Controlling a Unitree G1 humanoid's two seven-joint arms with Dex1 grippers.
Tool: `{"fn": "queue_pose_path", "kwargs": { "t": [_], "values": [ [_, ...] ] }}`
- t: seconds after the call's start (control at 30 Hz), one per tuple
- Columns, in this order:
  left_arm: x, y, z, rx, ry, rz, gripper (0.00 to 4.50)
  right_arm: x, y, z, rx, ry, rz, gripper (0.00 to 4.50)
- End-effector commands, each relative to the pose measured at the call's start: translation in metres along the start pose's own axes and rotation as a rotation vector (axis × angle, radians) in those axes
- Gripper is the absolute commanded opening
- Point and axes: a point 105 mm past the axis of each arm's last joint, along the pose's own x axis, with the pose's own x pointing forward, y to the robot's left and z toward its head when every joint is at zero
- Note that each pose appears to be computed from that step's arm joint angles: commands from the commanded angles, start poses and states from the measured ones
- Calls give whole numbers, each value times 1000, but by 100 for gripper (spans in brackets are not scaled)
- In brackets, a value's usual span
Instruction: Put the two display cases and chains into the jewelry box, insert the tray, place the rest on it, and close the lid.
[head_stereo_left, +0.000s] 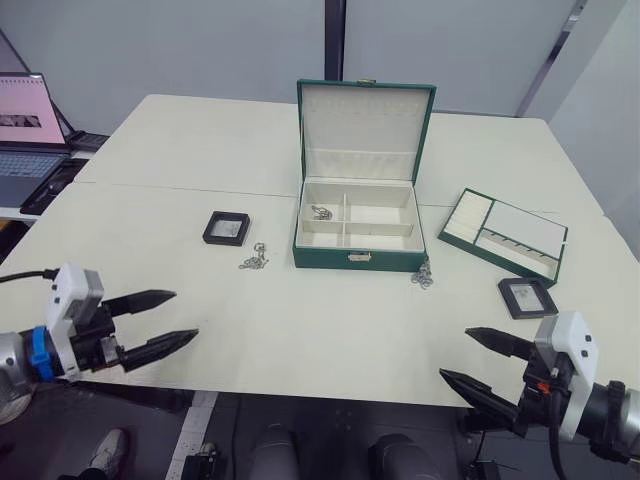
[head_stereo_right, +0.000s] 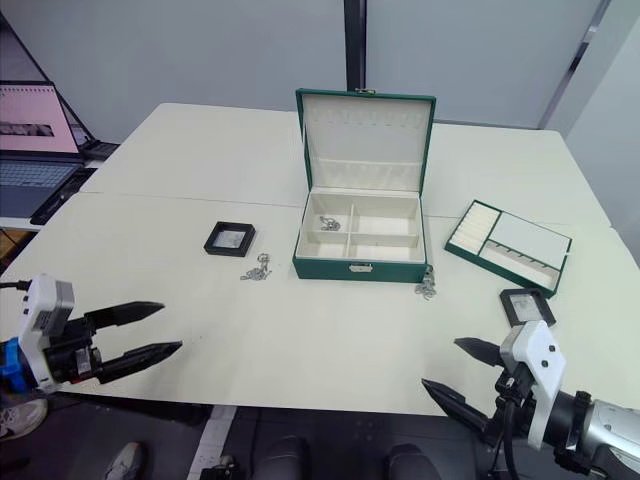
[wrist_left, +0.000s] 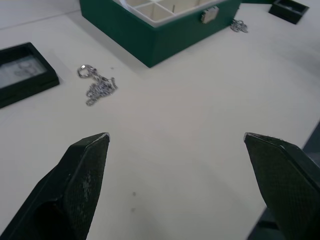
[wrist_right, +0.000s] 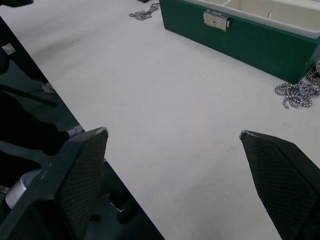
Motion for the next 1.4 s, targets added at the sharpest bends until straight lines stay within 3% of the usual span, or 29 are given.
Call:
{"fn": "queue_pose_path", "kwargs": {
  "t": [0.03,0.17,0.4,0.57,0.7,0.97,1.13,1.4],
  "values": [
    [12,11,8,-54,23,108,448,9,10,28,-71,-78,81,450],
    [16,21,13,-98,23,211,448,25,17,57,-119,-153,157,450],
    [16,15,13,-91,31,196,448,35,18,71,-146,-175,174,450],
    [24,16,22,-71,92,108,448,38,10,78,-237,-186,119,450],
    [30,22,36,29,227,25,448,39,10,83,-270,-200,124,450],
    [48,37,58,214,379,-11,448,44,8,86,-290,-200,133,450],
    [56,64,61,482,636,-24,448,46,7,87,-296,-195,140,450],
    [75,100,60,660,883,-59,448,45,5,88,-305,-183,148,450]
  ]
}}
